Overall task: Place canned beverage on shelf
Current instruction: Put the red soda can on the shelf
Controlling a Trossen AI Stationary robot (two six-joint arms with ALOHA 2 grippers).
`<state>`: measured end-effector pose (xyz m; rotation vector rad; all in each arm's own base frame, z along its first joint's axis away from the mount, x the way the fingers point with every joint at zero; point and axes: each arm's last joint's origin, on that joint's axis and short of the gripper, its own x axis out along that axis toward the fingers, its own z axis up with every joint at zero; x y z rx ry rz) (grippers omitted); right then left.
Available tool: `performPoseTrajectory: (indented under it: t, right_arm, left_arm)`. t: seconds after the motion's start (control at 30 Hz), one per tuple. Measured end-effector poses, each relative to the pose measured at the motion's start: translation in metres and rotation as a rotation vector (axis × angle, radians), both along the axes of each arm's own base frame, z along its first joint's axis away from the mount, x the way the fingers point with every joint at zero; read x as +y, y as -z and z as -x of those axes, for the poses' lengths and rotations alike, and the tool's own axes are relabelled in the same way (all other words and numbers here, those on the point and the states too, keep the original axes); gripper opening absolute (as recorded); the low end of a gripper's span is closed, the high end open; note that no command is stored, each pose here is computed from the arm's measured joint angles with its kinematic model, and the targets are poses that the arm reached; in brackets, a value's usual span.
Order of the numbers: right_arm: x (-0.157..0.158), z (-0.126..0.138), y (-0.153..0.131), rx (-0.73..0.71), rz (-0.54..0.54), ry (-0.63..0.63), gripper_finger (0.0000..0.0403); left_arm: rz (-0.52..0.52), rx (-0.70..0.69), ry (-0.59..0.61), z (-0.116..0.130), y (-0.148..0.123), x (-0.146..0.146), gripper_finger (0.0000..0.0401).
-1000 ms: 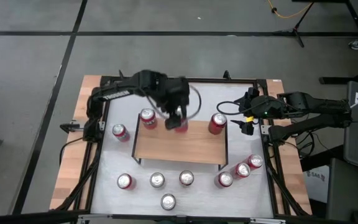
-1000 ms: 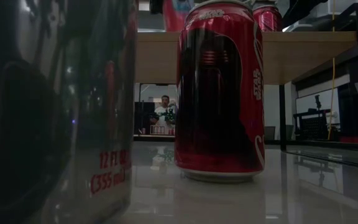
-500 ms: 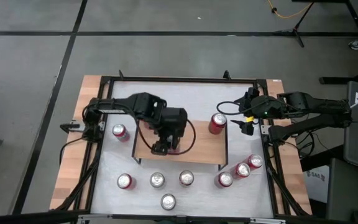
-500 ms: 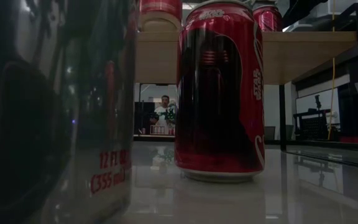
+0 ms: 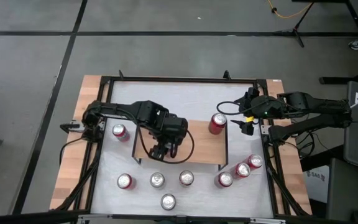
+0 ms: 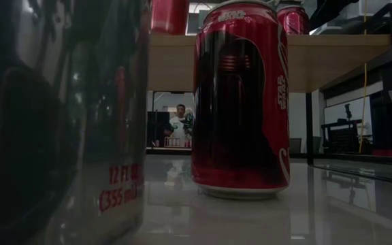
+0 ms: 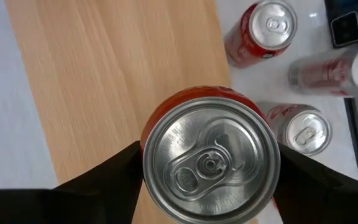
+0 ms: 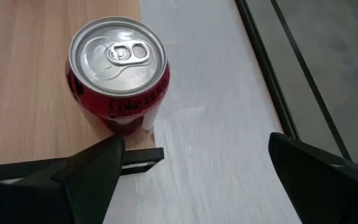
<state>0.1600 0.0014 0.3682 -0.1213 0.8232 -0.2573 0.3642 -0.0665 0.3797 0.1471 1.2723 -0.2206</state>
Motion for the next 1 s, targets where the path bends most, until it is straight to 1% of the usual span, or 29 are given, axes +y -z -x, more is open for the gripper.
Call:
performPoseTrajectory:
  t: [0.13,0.43,0.6,1.0]
  right_arm:
    - [0.0,0.0,0.0,0.0,0.0,0.0,0.0388]
    - [0.0,0.0,0.0,0.0,0.0,0.0,0.0388]
    - [0.0,0.0,0.0,0.0,0.0,0.0,0.0388]
    - [0.0,0.0,0.0,0.0,0.0,0.0,0.0388]
  left_arm:
    - [-0.001,0.006,0.002,0.0005,0.0009,-0.0001,0.0283]
    - [-0.001,0.011,0.002,0.0006,0.0013,0.0,0.0321]
    - [-0.023,0.013,-0.005,0.0001,0.0024,0.0007,0.0323]
    - [-0.026,0.012,-0.006,0.0,0.0024,0.0008,0.0322]
